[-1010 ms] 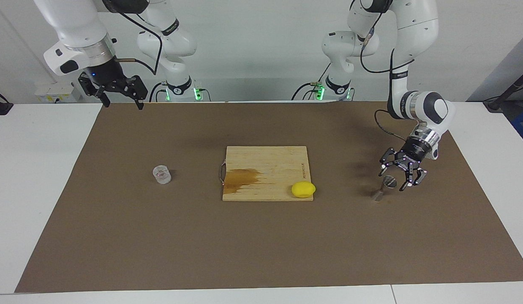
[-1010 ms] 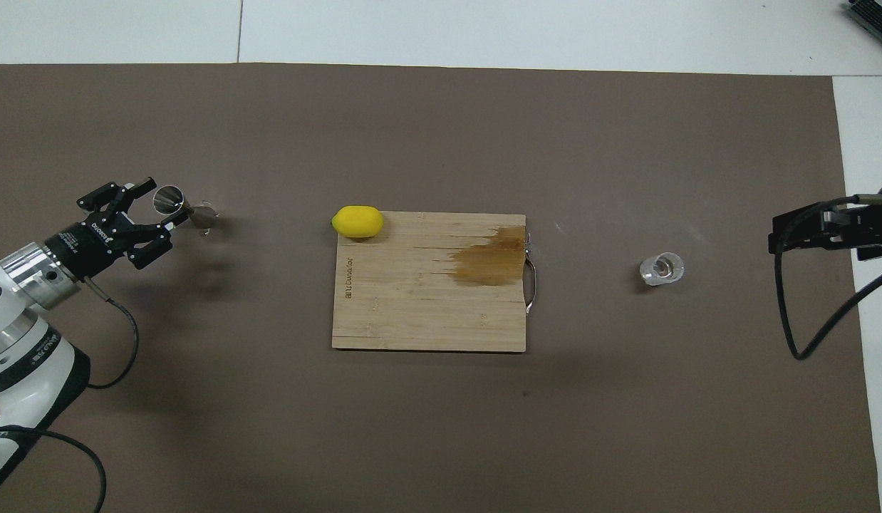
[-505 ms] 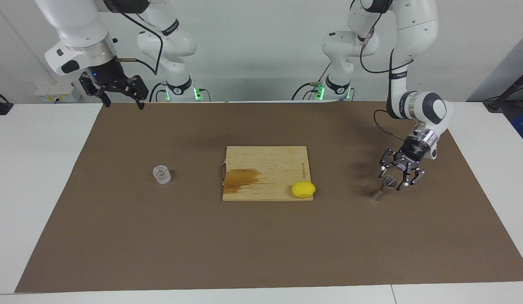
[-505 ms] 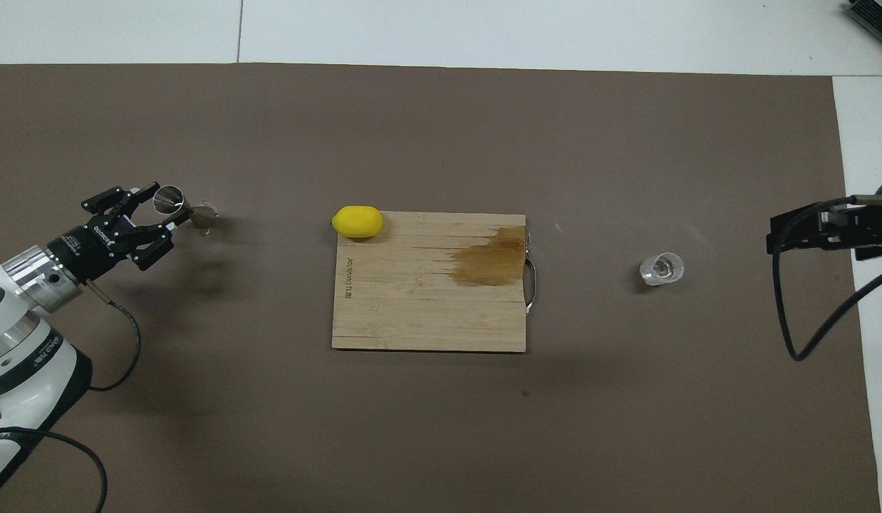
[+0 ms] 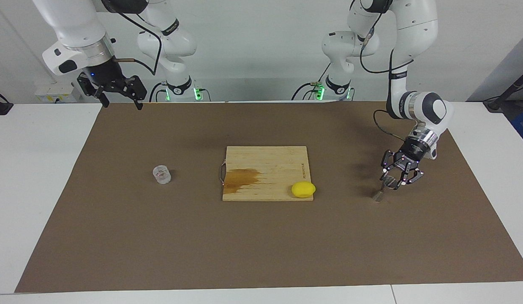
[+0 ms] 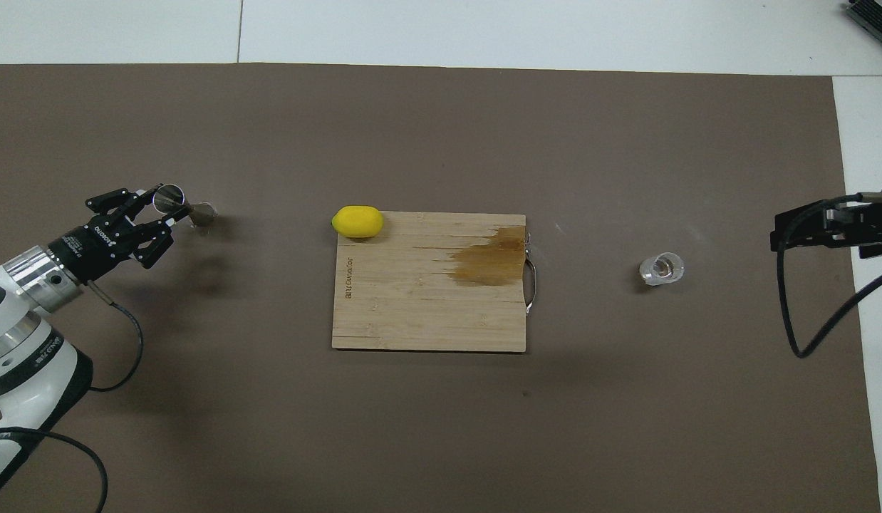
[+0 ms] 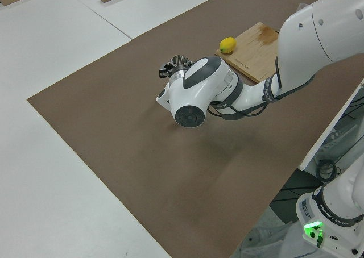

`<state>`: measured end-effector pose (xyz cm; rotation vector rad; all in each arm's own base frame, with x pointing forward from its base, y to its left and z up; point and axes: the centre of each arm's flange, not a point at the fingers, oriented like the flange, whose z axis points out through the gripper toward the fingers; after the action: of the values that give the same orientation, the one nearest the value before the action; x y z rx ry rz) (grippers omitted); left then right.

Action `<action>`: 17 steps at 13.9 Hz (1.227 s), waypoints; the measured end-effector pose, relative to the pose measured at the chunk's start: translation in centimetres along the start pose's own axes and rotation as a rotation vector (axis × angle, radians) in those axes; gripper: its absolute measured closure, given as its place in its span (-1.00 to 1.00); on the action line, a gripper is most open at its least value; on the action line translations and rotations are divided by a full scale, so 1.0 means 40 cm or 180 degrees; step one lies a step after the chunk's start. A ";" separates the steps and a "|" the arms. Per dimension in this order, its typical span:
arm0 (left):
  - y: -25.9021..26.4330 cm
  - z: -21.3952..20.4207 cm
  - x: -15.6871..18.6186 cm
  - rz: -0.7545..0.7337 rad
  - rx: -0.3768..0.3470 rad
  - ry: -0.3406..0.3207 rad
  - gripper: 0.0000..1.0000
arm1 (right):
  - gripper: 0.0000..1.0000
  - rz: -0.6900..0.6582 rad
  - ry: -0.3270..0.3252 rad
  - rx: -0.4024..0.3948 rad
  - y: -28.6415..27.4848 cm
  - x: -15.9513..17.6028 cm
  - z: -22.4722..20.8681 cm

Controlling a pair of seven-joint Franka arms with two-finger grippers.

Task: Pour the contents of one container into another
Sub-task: 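Lift the metal cup with the left gripper and carry it over the board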

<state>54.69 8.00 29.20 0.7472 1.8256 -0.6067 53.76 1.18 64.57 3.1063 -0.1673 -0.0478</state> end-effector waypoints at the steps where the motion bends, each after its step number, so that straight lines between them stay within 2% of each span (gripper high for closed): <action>1: -0.002 0.004 -0.002 0.0037 0.0010 -0.0002 -0.01 | -1.00 -0.0002 0.0000 0.0000 0.000 0.000 0.000; 3: -0.015 0.024 -0.014 0.0065 0.0092 -0.0048 -0.01 | -1.00 -0.0004 0.0000 0.0000 0.000 0.000 0.000; 5: -0.036 0.057 -0.050 -0.0041 0.0280 -0.0201 -0.01 | -1.00 -0.0003 0.0001 0.0000 0.001 0.000 0.000; 7: -0.056 0.094 -0.114 -0.0183 0.0472 -0.0339 -0.01 | -1.00 -0.0011 0.0012 0.0002 0.000 0.001 -0.001; 10: -0.158 0.183 -0.237 -0.0089 0.0798 -0.0445 -0.01 | -1.00 -0.0007 0.0043 0.0006 0.000 0.003 -0.003; 13: -0.335 0.301 -0.329 0.0138 0.0968 -0.0263 -0.01 | -0.98 0.0221 0.0219 0.0037 0.002 0.019 -0.015; 17: -0.585 0.448 -0.378 0.0165 0.1064 -0.0146 -0.01 | -0.99 0.1179 0.0171 0.0136 -0.008 0.041 0.019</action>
<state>52.98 -23.70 38.66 0.9900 1.6766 -0.9005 55.40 1.30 63.73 3.0559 -0.7439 0.0490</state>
